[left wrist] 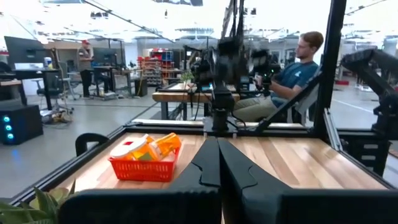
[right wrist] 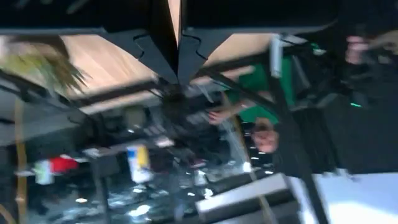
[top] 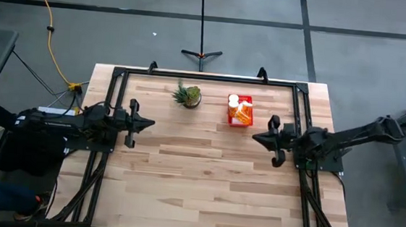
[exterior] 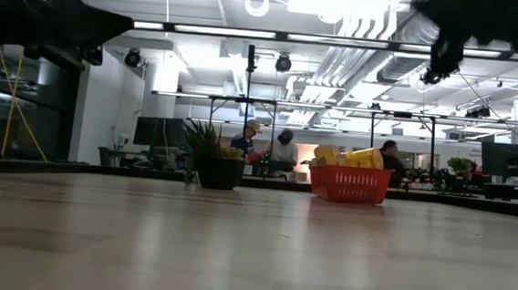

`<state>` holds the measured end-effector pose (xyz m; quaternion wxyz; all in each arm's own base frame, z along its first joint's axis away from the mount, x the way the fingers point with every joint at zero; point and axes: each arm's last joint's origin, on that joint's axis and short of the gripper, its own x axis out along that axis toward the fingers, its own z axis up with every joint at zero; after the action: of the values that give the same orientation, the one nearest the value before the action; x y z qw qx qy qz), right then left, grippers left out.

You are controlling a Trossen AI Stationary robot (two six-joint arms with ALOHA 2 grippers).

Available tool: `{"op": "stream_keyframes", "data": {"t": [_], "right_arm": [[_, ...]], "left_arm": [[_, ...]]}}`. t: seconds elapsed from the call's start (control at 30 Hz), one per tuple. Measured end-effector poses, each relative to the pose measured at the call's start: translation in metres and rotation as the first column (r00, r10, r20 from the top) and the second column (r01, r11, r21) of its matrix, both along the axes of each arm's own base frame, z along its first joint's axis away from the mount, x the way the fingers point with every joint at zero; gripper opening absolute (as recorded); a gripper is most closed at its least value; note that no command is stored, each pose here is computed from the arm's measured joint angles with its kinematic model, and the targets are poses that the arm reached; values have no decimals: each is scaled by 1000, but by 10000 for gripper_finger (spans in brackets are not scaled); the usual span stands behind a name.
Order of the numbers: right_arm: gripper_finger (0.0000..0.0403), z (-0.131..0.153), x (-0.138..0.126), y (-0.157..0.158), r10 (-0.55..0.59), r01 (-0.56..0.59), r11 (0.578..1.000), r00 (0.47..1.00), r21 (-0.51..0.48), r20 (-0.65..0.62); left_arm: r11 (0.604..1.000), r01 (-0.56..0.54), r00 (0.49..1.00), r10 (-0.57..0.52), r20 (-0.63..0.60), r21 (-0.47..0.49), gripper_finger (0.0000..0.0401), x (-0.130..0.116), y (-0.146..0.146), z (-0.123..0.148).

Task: Pick and place pill bottles into a basket
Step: Return to Home Position

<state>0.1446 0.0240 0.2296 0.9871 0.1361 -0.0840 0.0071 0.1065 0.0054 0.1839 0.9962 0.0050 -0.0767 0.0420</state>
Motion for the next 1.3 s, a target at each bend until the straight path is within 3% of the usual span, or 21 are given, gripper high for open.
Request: {"op": "stream_keyframes", "data": {"t": [0.17, 0.33, 0.5, 0.67, 0.73, 0.97, 1.3], "right_arm": [[1, -45, -13, -9, -83, 84, 995, 996, -45, 24], [0, -46, -17, -17, -113, 108, 988, 993, -111, -38], [0, -47, -28, -27, -120, 118, 992, 992, -53, -32], [0, -49, -41, -30, -169, 168, 986, 985, -24, -35], [0, -48, -46, -30, -168, 168, 985, 986, -27, -14], [0, -58, -47, -30, -188, 187, 982, 975, -24, -117], [0, -56, -48, -31, -203, 199, 979, 975, -51, -94]], "left_arm": [[1000, 1, 1000, -1, -13, -13, 22, -1, 0, -2], [1000, -5, 997, 4, -73, -9, 22, -3, 0, -8], [1000, -11, 1000, 10, -25, -17, 22, -9, 0, -4], [1000, -9, 998, 8, -65, -19, 22, -10, 0, -8], [1000, 9, 998, -10, -59, -24, 22, -10, -1, -8], [997, 64, 995, -66, -69, -33, 22, -10, -2, -9], [996, 76, 991, -82, -110, -54, 22, -9, -3, -13]]}}
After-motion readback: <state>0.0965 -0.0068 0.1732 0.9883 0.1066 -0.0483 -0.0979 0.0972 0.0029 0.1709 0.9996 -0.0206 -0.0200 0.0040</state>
